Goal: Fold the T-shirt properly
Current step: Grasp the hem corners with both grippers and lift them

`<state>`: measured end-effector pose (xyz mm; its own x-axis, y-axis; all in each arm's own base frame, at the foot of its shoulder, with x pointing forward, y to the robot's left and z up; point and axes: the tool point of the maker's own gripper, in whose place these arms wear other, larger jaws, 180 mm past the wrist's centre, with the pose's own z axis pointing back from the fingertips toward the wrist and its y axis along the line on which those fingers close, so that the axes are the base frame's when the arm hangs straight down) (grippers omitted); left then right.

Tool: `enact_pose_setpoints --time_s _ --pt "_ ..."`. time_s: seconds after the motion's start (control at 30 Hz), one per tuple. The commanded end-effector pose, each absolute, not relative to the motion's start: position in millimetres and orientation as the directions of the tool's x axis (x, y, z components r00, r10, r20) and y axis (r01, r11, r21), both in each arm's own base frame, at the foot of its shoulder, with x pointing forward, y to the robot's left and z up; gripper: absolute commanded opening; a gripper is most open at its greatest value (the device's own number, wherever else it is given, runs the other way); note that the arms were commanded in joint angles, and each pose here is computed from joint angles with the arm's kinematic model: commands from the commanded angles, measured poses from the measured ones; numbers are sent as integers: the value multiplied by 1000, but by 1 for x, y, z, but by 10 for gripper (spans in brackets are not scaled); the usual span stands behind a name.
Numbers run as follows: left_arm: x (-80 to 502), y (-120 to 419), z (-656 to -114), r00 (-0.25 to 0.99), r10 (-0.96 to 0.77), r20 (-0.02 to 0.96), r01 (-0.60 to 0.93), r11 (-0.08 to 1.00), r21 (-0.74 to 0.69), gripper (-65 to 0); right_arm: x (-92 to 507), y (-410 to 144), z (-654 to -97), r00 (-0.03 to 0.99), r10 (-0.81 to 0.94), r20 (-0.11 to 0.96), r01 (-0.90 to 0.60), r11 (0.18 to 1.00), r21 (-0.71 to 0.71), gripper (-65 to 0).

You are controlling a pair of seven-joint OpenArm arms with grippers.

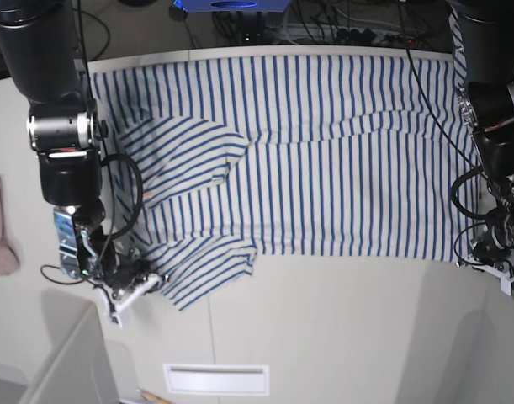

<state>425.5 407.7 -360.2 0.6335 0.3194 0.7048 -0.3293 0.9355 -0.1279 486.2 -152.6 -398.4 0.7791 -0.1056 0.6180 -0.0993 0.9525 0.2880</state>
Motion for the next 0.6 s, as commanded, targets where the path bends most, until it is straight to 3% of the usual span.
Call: enact_pose_setpoints --time_s 0.0,0.57 --pt "441 427 -320 557 290 778 -329 937 -114 -650 505 -166 -373 729 -118 674 -100 956 276 -650" --pt "431 422 -322 606 244 757 -295 953 -71 -650 491 -176 -363 701 -176 691 -76 945 319 -650"
